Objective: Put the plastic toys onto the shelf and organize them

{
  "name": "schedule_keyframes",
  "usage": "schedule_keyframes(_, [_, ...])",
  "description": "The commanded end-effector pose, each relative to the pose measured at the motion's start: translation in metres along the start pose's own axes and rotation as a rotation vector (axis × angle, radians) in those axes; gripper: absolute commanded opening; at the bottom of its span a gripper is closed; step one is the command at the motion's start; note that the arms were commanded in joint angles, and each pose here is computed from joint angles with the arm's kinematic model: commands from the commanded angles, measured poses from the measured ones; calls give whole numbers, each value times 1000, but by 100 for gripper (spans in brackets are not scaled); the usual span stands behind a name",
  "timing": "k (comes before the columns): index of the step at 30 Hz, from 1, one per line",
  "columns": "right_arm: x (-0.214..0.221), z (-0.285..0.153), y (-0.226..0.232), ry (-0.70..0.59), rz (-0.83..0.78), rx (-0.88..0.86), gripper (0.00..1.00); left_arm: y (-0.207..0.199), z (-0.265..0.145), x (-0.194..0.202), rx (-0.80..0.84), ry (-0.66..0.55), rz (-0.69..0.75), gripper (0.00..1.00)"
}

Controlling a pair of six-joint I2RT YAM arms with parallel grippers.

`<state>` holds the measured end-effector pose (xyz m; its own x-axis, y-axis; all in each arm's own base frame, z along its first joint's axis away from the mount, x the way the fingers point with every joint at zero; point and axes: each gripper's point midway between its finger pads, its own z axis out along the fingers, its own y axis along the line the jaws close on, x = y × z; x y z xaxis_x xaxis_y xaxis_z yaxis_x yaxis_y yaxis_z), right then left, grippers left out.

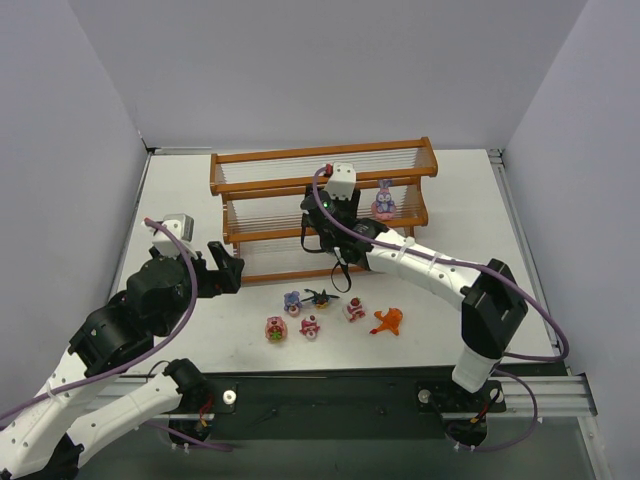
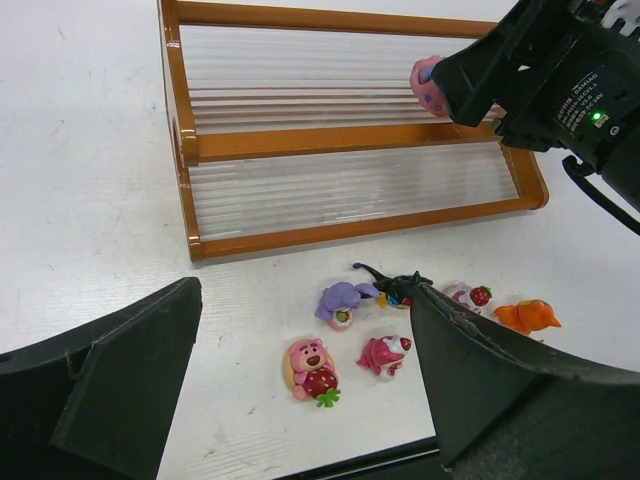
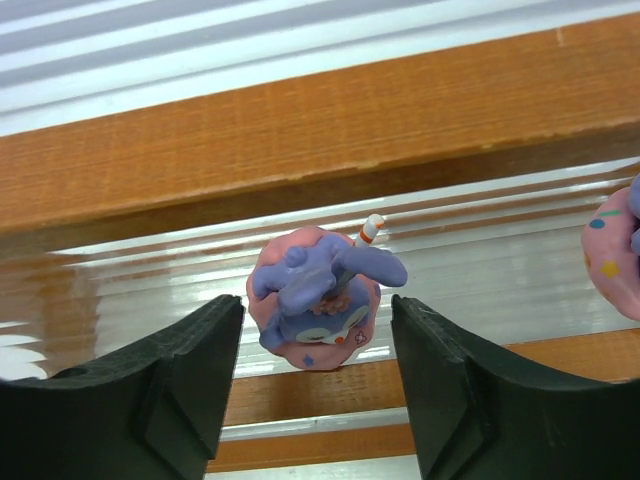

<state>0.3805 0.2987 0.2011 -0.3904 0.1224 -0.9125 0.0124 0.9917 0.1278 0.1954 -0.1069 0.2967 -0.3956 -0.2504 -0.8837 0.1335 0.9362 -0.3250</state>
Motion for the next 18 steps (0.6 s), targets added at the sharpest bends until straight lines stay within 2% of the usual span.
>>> schedule_keyframes(1, [-13,-6,-1,-21,23,1,66,-4,-9,-19,17,-50,-38,95])
schedule_keyframes(3, [-18,-9,0,-27,26,-8,71,-3,-9,-18,15,-49,-38,95])
schedule_keyframes(11, [-36,-32,5,-36,38,-72,74,-4,-12,-19,28,-50,-47,95])
schedule_keyframes(15, [-41,-65,2,-15,40,-135,75,-10,-10,-10,59,-15,-40,97])
schedule_keyframes(18, [-28,-90,-9,26,26,-159,76,-12,-3,7,56,46,-51,97])
